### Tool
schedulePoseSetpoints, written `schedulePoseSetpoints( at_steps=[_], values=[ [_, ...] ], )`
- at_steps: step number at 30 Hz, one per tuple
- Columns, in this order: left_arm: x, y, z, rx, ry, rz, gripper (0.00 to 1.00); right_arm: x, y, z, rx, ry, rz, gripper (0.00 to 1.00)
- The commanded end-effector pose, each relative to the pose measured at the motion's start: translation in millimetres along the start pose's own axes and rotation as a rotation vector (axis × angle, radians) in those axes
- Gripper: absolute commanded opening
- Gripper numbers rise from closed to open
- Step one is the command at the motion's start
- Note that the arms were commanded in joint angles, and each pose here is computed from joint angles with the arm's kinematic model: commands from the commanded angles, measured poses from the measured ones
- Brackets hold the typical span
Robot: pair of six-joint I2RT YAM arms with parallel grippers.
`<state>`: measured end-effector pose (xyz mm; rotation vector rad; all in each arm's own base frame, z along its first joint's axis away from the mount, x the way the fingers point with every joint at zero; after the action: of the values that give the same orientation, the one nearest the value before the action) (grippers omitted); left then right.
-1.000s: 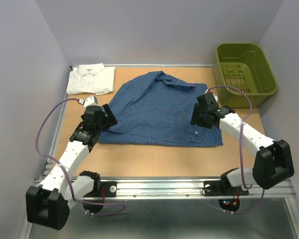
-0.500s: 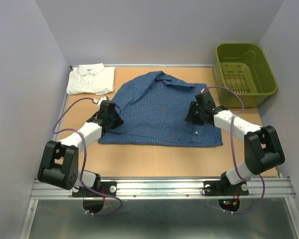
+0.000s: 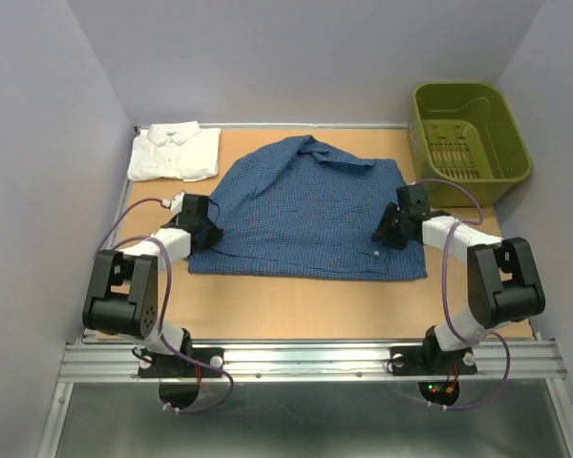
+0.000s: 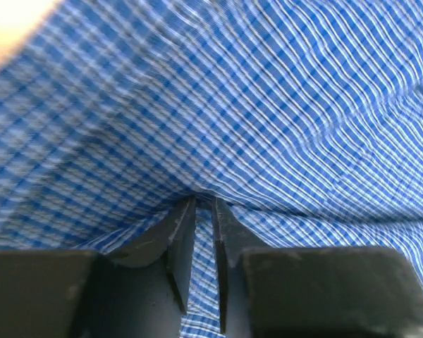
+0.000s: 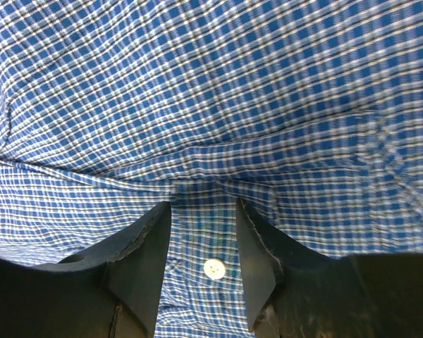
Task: Fold and stack the long sleeve shirts
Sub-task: Fold the shirt
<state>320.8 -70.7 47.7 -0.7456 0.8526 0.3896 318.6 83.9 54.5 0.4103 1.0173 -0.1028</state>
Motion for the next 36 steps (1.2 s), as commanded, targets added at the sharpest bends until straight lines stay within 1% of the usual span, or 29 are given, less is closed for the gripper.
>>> schedulePoseSetpoints(
  at_steps=[1, 2, 3, 4, 5, 6, 9, 12, 16, 19, 24, 26, 28, 29, 30, 31, 32, 33, 34, 35, 36],
  values=[
    [-21.3, 2.6, 21.5, -0.005, -0.082, 0.035, 0.31, -10.6, -12.2, 3.9, -0.029, -0.037, -0.038, 0.48],
    [-26.7, 1.6, 24.7, 0.001, -0.092, 0.035, 0.36, -15.6, -7.4, 10.6, -0.04, -0.05, -0.022, 0.48],
    [-31.9, -0.7, 27.2, 0.002, -0.102, 0.025, 0.4, -20.1, -3.7, 14.4, -0.051, -0.058, -0.006, 0.49],
    [-42.6, -5.1, 30.2, 0.005, -0.117, 0.006, 0.43, -27.8, 5.3, 17.5, -0.083, -0.058, 0.049, 0.51],
    [-48.6, -7.6, 33.3, 0.02, -0.132, -0.006, 0.53, -32.4, 10.4, 19.0, -0.099, -0.054, 0.074, 0.52],
    [-58.9, -13.3, 37.0, 0.028, -0.152, -0.036, 0.57, -38.4, 19.2, 24.9, -0.117, -0.063, 0.105, 0.53],
    [-74.6, -20.7, 33.8, 0.101, -0.159, -0.055, 0.7, -48.7, 37.6, 21.3, -0.233, -0.064, 0.109, 0.57],
    [-81.5, -24.2, 19.8, 0.186, -0.14, -0.04, 0.77, -46.8, 48.8, 5.8, -0.306, -0.03, 0.094, 0.63],
    [-70.5, -17.6, 5.9, 0.247, -0.095, 0.004, 0.79, -34.7, 57.4, -10.9, -0.361, 0.009, 0.063, 0.7],
    [-55.9, -15.7, 2.2, 0.294, -0.071, 0.04, 0.8, -20.1, 60.2, -21.8, -0.395, 0.065, 0.058, 0.7],
    [-31.5, -10.9, -1.5, 0.377, -0.008, 0.149, 0.8, -5.5, 43.6, -36.4, -0.431, 0.14, -0.01, 0.7],
    [-22.4, 4.0, -13.3, 0.394, 0.066, 0.213, 0.8, -6.0, 37.5, -45.0, -0.437, 0.179, -0.021, 0.7],
    [-19.5, 18.7, -28.8, 0.375, 0.152, 0.226, 0.8, -9.0, 27.9, -58.9, -0.443, 0.236, -0.032, 0.7],
    [-18.4, 27.5, -29.2, 0.342, 0.175, 0.231, 0.8, -11.9, 23.9, -63.1, -0.447, 0.255, -0.04, 0.7],
    [-23.0, 37.6, -40.7, 0.315, 0.231, 0.211, 0.8, -16.6, 16.2, -72.1, -0.45, 0.303, -0.06, 0.7],
    [-25.2, 44.5, -44.5, 0.292, 0.251, 0.207, 0.8, -19.5, 8.4, -81.8, -0.449, 0.341, -0.075, 0.7],
    [-27.8, 62.4, -49.0, 0.258, 0.274, 0.229, 0.8, -26.0, 1.5, -89.0, -0.44, 0.374, -0.097, 0.7],
    [-32.1, 66.7, -52.7, 0.234, 0.294, 0.217, 0.8, -30.5, 0.1, -98.9, -0.43, 0.416, -0.074, 0.7],
    [-38.2, 68.7, -49.6, 0.207, 0.277, 0.201, 0.8, -35.4, -0.6, -106.2, -0.412, 0.448, -0.061, 0.7],
    [-43.7, 77.7, -57.7, 0.185, 0.311, 0.202, 0.8, -39.8, -7.9, -117.3, -0.403, 0.488, -0.068, 0.7],
    [-47.5, 76.0, -58.9, 0.163, 0.309, 0.191, 0.8, -47.0, -9.3, -121.8, -0.394, 0.502, -0.06, 0.7]
  ],
)
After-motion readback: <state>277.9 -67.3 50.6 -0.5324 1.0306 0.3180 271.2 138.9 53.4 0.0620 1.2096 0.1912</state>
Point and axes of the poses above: each gripper's point midway between its finger pads, its own x axis out along the fingers, its own y axis along the line the jaws close on, z = x × y, the point moved 3 cm from there along -x, back along the fingers, and after that the axes turned 6 degrees about -x, right-handed, at the moved point
